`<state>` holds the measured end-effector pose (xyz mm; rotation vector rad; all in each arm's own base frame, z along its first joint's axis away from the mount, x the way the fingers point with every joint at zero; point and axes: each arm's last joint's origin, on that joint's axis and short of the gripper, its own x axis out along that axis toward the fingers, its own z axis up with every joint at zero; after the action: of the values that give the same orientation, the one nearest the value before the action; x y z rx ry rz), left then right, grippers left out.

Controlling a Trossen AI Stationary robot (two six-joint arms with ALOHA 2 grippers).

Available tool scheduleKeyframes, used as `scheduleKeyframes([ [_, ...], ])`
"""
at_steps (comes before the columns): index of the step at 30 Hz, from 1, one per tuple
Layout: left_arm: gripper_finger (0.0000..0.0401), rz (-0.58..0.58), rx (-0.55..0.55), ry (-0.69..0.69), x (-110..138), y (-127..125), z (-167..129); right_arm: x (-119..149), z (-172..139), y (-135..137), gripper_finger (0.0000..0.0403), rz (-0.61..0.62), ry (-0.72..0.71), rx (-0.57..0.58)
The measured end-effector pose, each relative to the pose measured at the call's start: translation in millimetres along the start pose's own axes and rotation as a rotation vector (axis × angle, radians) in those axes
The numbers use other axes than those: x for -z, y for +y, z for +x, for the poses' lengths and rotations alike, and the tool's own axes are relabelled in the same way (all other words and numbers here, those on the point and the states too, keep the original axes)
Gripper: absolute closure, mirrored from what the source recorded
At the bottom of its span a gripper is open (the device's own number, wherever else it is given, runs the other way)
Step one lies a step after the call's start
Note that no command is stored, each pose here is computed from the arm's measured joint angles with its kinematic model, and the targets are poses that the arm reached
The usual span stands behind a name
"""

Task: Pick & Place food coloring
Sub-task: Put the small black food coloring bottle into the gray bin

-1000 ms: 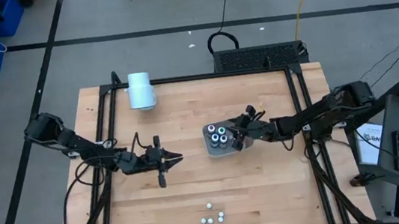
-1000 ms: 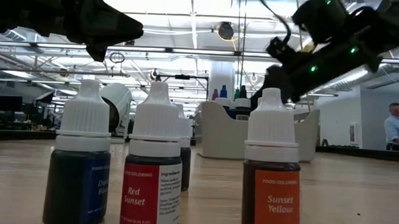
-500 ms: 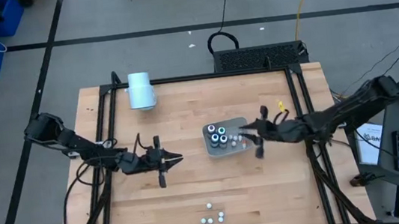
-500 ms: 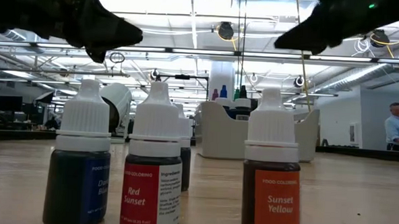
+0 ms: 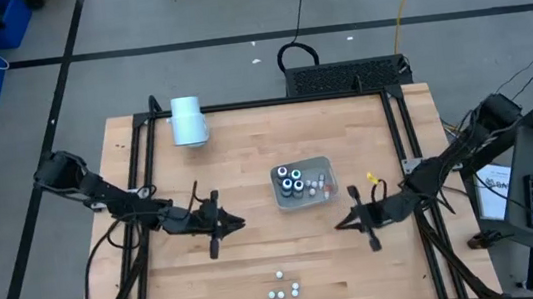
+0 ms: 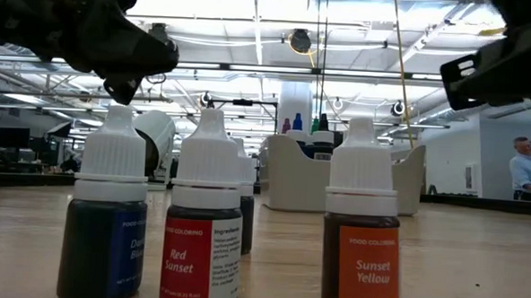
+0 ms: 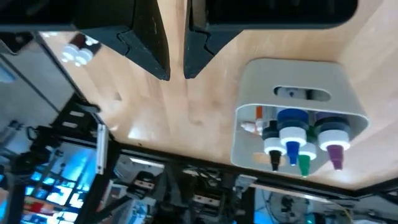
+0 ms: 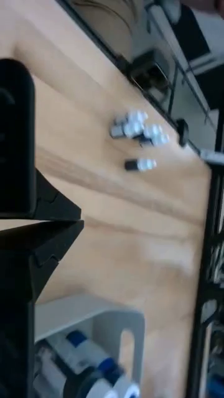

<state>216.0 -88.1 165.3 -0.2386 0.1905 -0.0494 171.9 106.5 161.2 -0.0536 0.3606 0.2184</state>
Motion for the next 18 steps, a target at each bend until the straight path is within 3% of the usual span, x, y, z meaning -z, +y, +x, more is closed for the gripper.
scheduleKeyframes([
  [9,0.035,0.008,-0.013,0.051,8,-6,14,8,-12,-2,0.0401,-0.114,-0.242,-0.037],
  [12,0.035,0.037,-0.004,0.101,10,-13,27,16,-18,-6,0.0402,-0.163,-0.294,-0.097],
  [18,0.035,0.116,-0.012,0.167,2,-33,61,22,-27,-25,0.0402,-0.121,-0.337,-0.052],
])
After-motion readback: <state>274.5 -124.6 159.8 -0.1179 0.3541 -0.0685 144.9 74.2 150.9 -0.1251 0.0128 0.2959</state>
